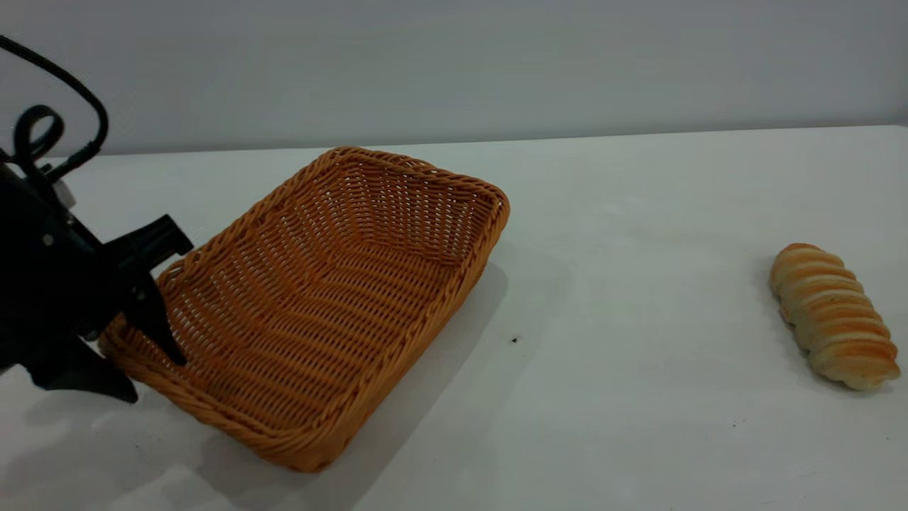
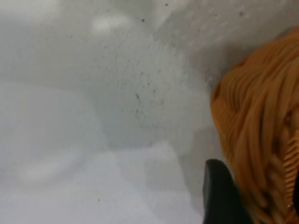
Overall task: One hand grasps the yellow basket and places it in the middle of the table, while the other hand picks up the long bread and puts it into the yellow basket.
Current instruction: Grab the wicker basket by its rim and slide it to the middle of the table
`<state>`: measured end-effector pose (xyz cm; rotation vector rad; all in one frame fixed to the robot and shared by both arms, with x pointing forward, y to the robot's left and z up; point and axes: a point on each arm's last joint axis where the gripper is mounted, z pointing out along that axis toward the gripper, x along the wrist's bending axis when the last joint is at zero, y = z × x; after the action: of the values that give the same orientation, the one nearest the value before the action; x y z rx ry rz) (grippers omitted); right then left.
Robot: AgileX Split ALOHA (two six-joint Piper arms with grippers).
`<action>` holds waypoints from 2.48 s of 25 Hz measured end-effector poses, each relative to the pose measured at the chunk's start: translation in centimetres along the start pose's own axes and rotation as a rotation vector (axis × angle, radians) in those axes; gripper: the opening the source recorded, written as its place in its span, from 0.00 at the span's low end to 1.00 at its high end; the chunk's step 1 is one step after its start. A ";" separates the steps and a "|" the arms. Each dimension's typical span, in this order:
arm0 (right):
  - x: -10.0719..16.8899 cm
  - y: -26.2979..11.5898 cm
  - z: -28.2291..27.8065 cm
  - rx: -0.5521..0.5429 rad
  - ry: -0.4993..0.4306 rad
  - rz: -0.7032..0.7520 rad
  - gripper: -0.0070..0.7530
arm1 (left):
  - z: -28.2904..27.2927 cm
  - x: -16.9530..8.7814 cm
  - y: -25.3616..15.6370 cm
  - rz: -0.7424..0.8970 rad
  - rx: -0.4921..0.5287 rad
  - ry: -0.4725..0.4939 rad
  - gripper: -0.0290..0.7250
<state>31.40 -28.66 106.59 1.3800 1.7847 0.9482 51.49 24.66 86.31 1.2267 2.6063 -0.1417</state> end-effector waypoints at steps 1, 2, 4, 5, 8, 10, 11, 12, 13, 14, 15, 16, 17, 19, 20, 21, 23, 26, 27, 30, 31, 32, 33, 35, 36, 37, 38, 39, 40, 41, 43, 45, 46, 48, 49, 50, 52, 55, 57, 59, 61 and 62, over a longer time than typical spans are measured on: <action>0.0 0.0 0.0 0.000 -0.001 -0.002 0.79 | 0.2 0.0 0.0 -0.003 0.002 0.003 0.55; 0.0 0.0 0.0 0.000 -0.002 -0.002 0.79 | 0.3 0.0 0.0 -0.010 -0.001 0.001 0.52; 0.0 0.0 0.0 0.000 -0.003 -0.003 0.79 | 0.6 0.0 0.0 -0.034 0.002 -0.002 0.44; 0.0 0.0 0.0 -0.001 -0.003 -0.003 0.79 | 0.7 -0.1 0.1 -0.048 0.001 -0.005 0.39; 0.0 0.0 0.0 -0.001 -0.005 -0.006 0.79 | 0.8 -0.4 0.4 -0.093 -0.019 -0.024 0.28; -0.1 0.0 0.0 -0.002 -0.006 -0.007 0.79 | 0.9 -0.4 0.5 -0.094 -0.025 -0.026 0.22; -0.1 0.0 0.0 -0.002 -0.006 -0.007 0.79 | 0.9 -0.4 0.5 -0.080 -0.025 -0.026 0.22; -0.1 0.0 0.0 -0.002 -0.006 -0.007 0.79 | 0.9 -0.4 0.5 -0.070 -0.025 -0.026 0.22; -0.1 0.0 0.0 -0.002 -0.007 -0.008 0.79 | 0.9 -0.4 0.5 -0.064 -0.025 -0.026 0.22; -0.1 0.0 0.0 -0.002 -0.007 -0.008 0.79 | 0.9 -0.4 0.5 -0.059 -0.026 -0.027 0.22; -0.1 0.0 0.0 -0.002 -0.007 -0.008 0.79 | 0.9 -0.4 0.5 -0.056 -0.026 -0.027 0.22; -0.1 0.0 0.0 -0.002 -0.007 -0.008 0.79 | 0.8 -0.5 0.6 -0.053 -0.026 -0.030 0.22; -0.1 0.0 0.0 -0.002 -0.007 -0.008 0.79 | 0.8 -0.7 0.6 -0.043 -0.023 -0.032 0.22; -0.1 0.0 0.0 -0.002 -0.007 -0.008 0.79 | 0.6 -1.3 1.0 0.000 -0.016 -0.042 0.22; -0.1 0.0 0.0 -0.002 -0.007 -0.008 0.79 | 0.4 -1.8 1.2 0.025 -0.007 -0.050 0.22; -0.1 0.0 0.0 -0.002 -0.007 -0.008 0.79 | 0.2 -2.4 1.5 0.056 0.006 -0.059 0.22; -0.1 0.0 0.0 -0.002 -0.007 -0.008 0.79 | -0.4 -3.5 2.0 0.121 0.033 -0.079 0.22; -0.1 0.0 0.0 -0.002 -0.007 -0.008 0.79 | -1.6 -5.4 2.7 0.247 0.071 -0.107 0.22; -0.1 0.0 0.0 -0.002 -0.007 -0.008 0.79 | -1.9 -5.9 2.9 0.281 0.085 -0.115 0.22; -0.1 0.0 0.0 -0.002 -0.007 -0.008 0.79 | -2.9 -7.2 3.4 0.371 0.113 -0.141 0.22; -0.1 0.0 0.0 -0.002 -0.007 -0.008 0.79 | -3.1 -7.5 3.5 0.398 0.120 -0.148 0.22; -0.1 0.0 0.0 -0.002 -0.007 -0.008 0.79 | -3.3 -7.8 3.5 0.417 0.124 -0.150 0.22; -0.1 0.0 0.0 -0.002 -0.007 -0.008 0.79 | -3.4 -8.0 3.4 0.439 0.127 -0.153 0.22; -0.1 0.0 0.0 -0.002 -0.007 -0.008 0.79 | -3.2 -8.1 3.4 0.469 0.141 -0.153 0.22; -0.1 0.0 0.0 -0.002 -0.007 -0.008 0.79 | -2.9 -8.1 3.3 0.485 0.151 -0.148 0.22; -0.1 0.0 0.0 -0.002 -0.007 -0.008 0.79 | -2.5 -8.1 3.2 0.501 0.160 -0.143 0.22; -0.1 0.0 0.0 -0.002 -0.007 -0.008 0.79 | -2.2 -8.1 3.1 0.516 0.167 -0.139 0.22; -0.1 0.0 0.0 -0.002 -0.007 -0.008 0.79 | -1.8 -8.1 3.0 0.540 0.176 -0.136 0.22; -0.1 0.0 0.0 -0.002 -0.007 -0.008 0.79 | -1.4 -8.0 2.9 0.563 0.182 -0.131 0.22; -0.1 0.0 0.0 -0.002 -0.007 -0.008 0.79 | -1.0 -8.0 2.9 0.581 0.184 -0.128 0.22; -0.1 0.0 0.0 -0.003 -0.007 -0.008 0.79 | -0.1 -7.8 3.0 0.611 0.186 -0.120 0.22; -0.1 0.0 0.0 -0.003 -0.008 -0.009 0.79 | 0.7 -7.6 3.1 0.626 0.182 -0.114 0.22; -0.1 0.0 0.0 -0.003 -0.008 -0.009 0.79 | 1.1 -7.6 3.2 0.632 0.176 -0.111 0.22; -0.1 0.0 0.0 -0.003 -0.008 -0.009 0.79 | 1.6 -7.5 3.3 0.637 0.166 -0.108 0.22; -0.1 0.0 0.0 -0.003 -0.008 -0.009 0.79 | 1.7 -7.6 3.4 0.635 0.158 -0.108 0.22; -0.1 0.0 0.0 0.000 -0.008 -0.010 0.79 | 1.8 -7.6 3.5 0.635 0.152 -0.108 0.22; 0.0 0.1 0.2 0.005 -0.007 -0.008 0.79 | 1.9 -7.5 3.5 0.643 0.148 -0.109 0.22; 0.1 0.4 0.8 0.008 -0.003 0.002 0.79 | 2.1 -7.6 3.6 0.667 0.145 -0.114 0.22; 0.2 0.8 1.4 0.002 0.003 0.001 0.79 | 2.1 -7.7 3.7 0.705 0.132 -0.118 0.28; 0.3 1.2 2.2 -0.002 0.009 -0.003 0.79 | 2.1 -7.7 3.7 0.738 0.122 -0.120 0.41; 0.5 1.5 3.1 0.000 0.015 -0.007 0.79 | 2.1 -7.7 3.8 0.756 0.119 -0.122 0.57; 0.6 1.7 3.6 0.005 0.019 -0.010 0.79 | 2.1 -7.7 3.8 0.760 0.117 -0.122 0.66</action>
<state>35.17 -27.32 106.19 1.3682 1.8079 0.9554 59.50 20.93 86.50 2.0689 1.8862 -0.2106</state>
